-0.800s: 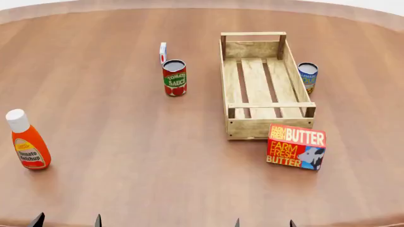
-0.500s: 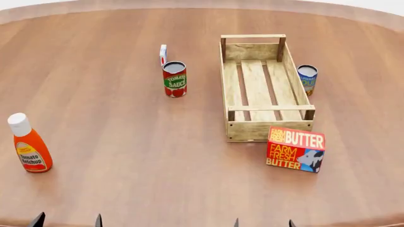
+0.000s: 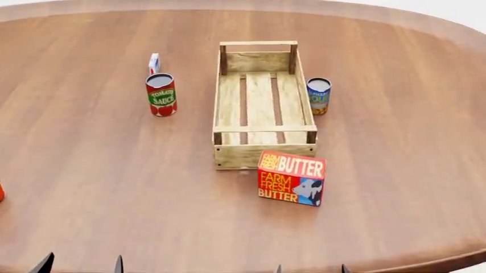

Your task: Pick up the butter and put it in the tray.

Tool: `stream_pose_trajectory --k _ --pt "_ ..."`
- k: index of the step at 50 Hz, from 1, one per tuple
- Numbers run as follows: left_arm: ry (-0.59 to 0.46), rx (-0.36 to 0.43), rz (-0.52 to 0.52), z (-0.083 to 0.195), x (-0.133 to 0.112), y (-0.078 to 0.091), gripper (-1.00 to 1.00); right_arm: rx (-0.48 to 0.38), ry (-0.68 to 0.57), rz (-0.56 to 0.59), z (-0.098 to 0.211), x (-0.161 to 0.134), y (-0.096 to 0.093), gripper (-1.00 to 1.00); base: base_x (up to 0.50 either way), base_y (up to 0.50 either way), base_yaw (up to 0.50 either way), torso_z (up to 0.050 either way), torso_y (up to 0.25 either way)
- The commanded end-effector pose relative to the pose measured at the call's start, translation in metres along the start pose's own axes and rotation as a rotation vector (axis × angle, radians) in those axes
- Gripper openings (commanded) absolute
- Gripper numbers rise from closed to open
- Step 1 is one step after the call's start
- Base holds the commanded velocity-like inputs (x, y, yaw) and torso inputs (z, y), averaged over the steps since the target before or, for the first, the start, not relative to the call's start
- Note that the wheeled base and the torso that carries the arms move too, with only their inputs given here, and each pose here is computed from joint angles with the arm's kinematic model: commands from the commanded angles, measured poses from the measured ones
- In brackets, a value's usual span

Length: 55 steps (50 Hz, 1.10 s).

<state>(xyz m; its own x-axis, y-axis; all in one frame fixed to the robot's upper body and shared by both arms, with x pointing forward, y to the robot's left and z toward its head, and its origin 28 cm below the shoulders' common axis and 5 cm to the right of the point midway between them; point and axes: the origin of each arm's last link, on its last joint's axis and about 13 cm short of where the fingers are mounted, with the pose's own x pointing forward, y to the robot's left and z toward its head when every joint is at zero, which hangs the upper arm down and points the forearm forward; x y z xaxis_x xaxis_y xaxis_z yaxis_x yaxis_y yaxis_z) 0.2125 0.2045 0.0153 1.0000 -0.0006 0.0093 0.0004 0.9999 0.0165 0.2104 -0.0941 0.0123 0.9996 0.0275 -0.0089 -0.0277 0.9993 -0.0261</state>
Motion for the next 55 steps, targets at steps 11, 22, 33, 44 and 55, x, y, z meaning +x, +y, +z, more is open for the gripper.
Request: stream_pose_trajectory --k 11,22,33,44,55 --pt "0.001 0.006 -0.004 0.0006 0.0017 -0.001 1.0 -0.008 0.015 -0.026 0.0016 0.0025 0.0007 1.0 0.0 -0.3 0.0 0.0 0.0" --pt "0.001 0.006 -0.003 0.0006 0.0016 -0.0008 1.0 -0.027 0.025 -0.023 -0.0003 0.0018 0.0022 1.0 0.0 0.0 0.0 0.0 0.0" --pt "0.003 0.007 -0.004 -0.0007 -0.0014 -0.0005 1.0 -0.031 0.029 -0.005 -0.0047 -0.0013 0.0035 1.0 0.4 -0.09 0.0 0.0 0.0" --pt "0.0 0.008 0.0 -0.0004 -0.0021 -0.0002 1.0 -0.04 0.025 -0.004 -0.002 -0.0011 0.0038 1.0 0.5 -0.11 0.0 0.0 0.0" --pt "-0.004 0.01 0.004 0.0004 -0.0009 -0.0001 1.0 -0.048 0.024 0.001 -0.0024 -0.0016 0.0039 1.0 0.5 -0.08 0.0 0.0 0.0"
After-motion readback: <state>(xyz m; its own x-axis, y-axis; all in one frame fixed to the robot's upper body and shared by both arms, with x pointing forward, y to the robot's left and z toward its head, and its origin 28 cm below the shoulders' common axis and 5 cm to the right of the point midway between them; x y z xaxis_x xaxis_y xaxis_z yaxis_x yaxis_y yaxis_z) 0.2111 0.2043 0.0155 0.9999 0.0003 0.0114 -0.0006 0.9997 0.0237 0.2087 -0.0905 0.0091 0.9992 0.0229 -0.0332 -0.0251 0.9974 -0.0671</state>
